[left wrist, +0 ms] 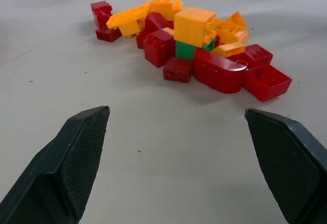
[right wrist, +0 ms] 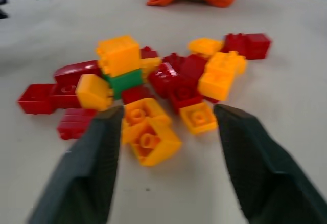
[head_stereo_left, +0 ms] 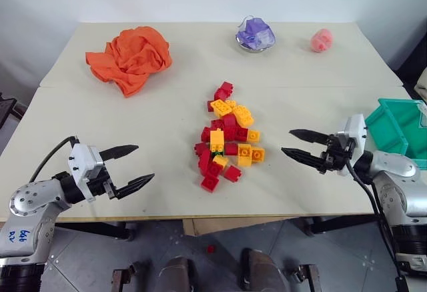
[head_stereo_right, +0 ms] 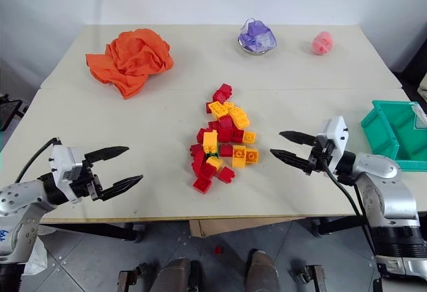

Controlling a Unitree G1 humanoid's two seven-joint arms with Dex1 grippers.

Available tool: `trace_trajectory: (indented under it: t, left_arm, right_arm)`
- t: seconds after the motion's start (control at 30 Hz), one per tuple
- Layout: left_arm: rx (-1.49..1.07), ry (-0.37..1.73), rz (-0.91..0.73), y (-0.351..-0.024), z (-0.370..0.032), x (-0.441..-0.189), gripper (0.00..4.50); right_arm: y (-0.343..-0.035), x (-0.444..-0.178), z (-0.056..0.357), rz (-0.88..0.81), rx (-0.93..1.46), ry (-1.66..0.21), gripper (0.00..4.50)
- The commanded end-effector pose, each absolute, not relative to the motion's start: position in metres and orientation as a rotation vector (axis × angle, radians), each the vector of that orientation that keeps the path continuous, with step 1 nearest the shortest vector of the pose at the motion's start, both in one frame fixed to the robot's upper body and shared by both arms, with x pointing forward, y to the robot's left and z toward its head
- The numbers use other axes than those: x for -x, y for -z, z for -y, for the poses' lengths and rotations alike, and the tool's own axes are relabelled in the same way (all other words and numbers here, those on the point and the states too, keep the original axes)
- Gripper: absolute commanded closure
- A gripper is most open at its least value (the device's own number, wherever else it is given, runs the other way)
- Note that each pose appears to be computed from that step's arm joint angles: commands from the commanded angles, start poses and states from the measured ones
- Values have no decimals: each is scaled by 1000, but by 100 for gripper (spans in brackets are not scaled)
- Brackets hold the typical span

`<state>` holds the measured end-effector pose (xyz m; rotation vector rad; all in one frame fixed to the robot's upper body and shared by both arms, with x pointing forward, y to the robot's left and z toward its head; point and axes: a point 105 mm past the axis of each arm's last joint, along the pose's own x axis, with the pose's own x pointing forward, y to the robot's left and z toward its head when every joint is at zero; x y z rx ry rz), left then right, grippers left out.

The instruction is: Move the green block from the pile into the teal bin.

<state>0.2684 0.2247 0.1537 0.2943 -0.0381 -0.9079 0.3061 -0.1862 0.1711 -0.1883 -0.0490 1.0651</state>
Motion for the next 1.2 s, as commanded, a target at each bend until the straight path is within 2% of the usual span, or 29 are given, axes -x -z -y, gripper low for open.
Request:
trace_trajectory:
  t: [0.03, 0.07, 0.17, 0.2, 0.4, 0.5, 0.63, 0.77, 0.87, 0.97, 1.13, 1.2]
  left_arm:
    - [-293, 890, 76, -162, -226, -269, 0]
    - [-287, 895, 73, -161, -225, -268, 0]
    - [-263, 948, 56, -155, -215, -262, 0]
    - [-258, 964, 52, -153, -212, -260, 0]
    - [-226, 1038, 16, -147, -200, -248, 0]
    - [-213, 1031, 21, -145, -196, -248, 0]
    - [-200, 1013, 31, -145, -195, -249, 0]
    - [-200, 991, 38, -146, -197, -250, 0]
    - [-193, 976, 43, -147, -198, -250, 0]
    - [-191, 972, 41, -145, -198, -250, 0]
    - [-190, 977, 41, -144, -196, -251, 0]
    - [-193, 977, 41, -144, -196, -252, 0]
  right_arm:
    - [-175, -300, 166, 61, 237, -1158, 301]
    - [-173, -299, 159, 50, 249, -1183, 346]
    - [-167, -298, 126, 11, 272, -1281, 438]
    - [-166, -298, 118, 1, 276, -1303, 446]
    - [-162, -301, 59, -22, 249, -1348, 446]
    - [-153, -313, 29, -35, 283, -1338, 446]
    - [-149, -335, 9, -41, 326, -1299, 446]
    - [-163, -372, 13, 8, 354, -1179, 446]
    - [-174, -397, 28, 36, 380, -1098, 446]
    - [-172, -425, 52, -7, 336, -968, 446]
    - [-159, -443, 75, -56, 371, -853, 446]
    - [-160, -443, 75, -38, 381, -867, 446]
